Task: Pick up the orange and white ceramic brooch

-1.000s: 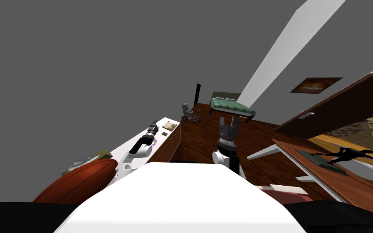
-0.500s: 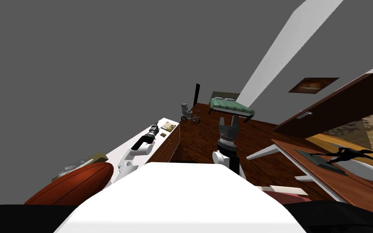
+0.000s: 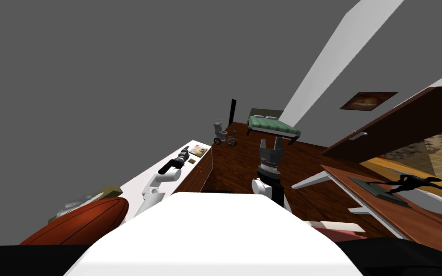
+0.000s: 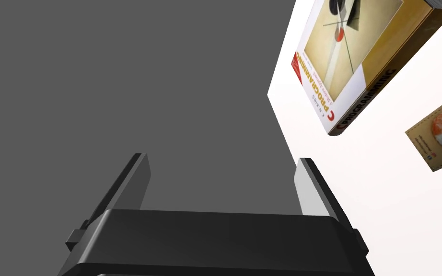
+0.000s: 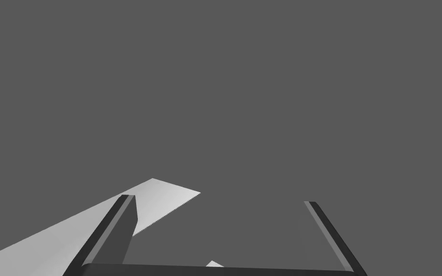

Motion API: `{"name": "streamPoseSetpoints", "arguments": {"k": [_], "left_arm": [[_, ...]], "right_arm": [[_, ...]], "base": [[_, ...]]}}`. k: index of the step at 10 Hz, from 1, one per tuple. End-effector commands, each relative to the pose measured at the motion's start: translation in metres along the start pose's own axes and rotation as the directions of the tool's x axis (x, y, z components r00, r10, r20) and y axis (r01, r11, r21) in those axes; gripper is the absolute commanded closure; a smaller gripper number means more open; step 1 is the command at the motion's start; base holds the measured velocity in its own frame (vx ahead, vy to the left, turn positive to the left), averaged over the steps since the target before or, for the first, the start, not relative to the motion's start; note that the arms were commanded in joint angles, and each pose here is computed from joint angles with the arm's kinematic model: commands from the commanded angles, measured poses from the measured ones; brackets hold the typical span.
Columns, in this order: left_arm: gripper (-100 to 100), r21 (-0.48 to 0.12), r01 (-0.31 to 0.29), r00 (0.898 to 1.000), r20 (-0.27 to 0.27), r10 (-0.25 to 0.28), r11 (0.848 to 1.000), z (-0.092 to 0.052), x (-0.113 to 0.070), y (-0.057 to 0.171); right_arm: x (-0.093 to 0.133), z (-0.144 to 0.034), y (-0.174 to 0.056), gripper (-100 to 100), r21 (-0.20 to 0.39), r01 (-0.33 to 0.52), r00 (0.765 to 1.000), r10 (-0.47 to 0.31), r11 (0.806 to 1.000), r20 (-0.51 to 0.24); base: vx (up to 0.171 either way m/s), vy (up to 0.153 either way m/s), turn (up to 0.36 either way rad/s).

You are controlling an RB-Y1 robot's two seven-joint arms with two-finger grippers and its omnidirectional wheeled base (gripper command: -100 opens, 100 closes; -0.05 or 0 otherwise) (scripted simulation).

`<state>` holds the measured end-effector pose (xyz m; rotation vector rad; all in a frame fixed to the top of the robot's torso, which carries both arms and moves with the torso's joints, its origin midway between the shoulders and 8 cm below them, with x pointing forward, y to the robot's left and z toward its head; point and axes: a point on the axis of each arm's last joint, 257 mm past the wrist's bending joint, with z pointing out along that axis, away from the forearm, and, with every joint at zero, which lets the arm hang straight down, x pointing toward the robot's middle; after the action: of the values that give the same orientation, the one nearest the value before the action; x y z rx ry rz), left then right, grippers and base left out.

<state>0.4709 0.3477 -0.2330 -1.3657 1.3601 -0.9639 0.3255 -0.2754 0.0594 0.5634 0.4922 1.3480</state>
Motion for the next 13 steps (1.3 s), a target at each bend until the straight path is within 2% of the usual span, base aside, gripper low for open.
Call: {"name": "streamPoseSetpoints", "arguments": {"k": [1,4,6,8,12,13], "left_arm": [[-100,-0.03,0.0,1.0,-0.003,0.0,1.0,0.0,0.002,0.007],[-100,-0.13,-0.005,1.0,-0.018,0.002,0.991,0.01,0.002,0.033],[-100,-0.199,-0.01,1.0,-0.029,0.005,0.98,0.013,0.003,0.051],[-100,-0.236,-0.011,0.999,-0.033,0.004,0.972,0.011,0.004,0.06],[-100,-0.365,-0.03,0.998,-0.058,0.009,0.93,0.012,0.004,0.095],[-100,-0.404,-0.041,0.998,-0.068,0.015,0.914,0.014,0.003,0.106]], "right_arm": [[0.0,0.0,0.0,0,0.0,0.0,1.0,0.0,1.0,0.0],[0.0,0.0,0.0,0,0.0,0.0,1.0,0.0,1.0,0.0],[0.0,0.0,0.0,0,0.0,0.0,1.0,0.0,1.0,0.0],[0.0,0.0,0.0,0,0.0,0.0,1.0,0.0,1.0,0.0],[0.0,0.0,0.0,0,0.0,0.0,1.0,0.0,1.0,0.0],[0.0,0.0,0.0,0,0.0,0.0,1.0,0.0,1.0,0.0]], "base": [[0.019,-0.009,0.002],[0.035,-0.012,-0.03],[0.043,-0.011,-0.031],[0.028,-0.007,-0.009],[0.033,-0.004,-0.033],[0.048,0.003,-0.052]]}}
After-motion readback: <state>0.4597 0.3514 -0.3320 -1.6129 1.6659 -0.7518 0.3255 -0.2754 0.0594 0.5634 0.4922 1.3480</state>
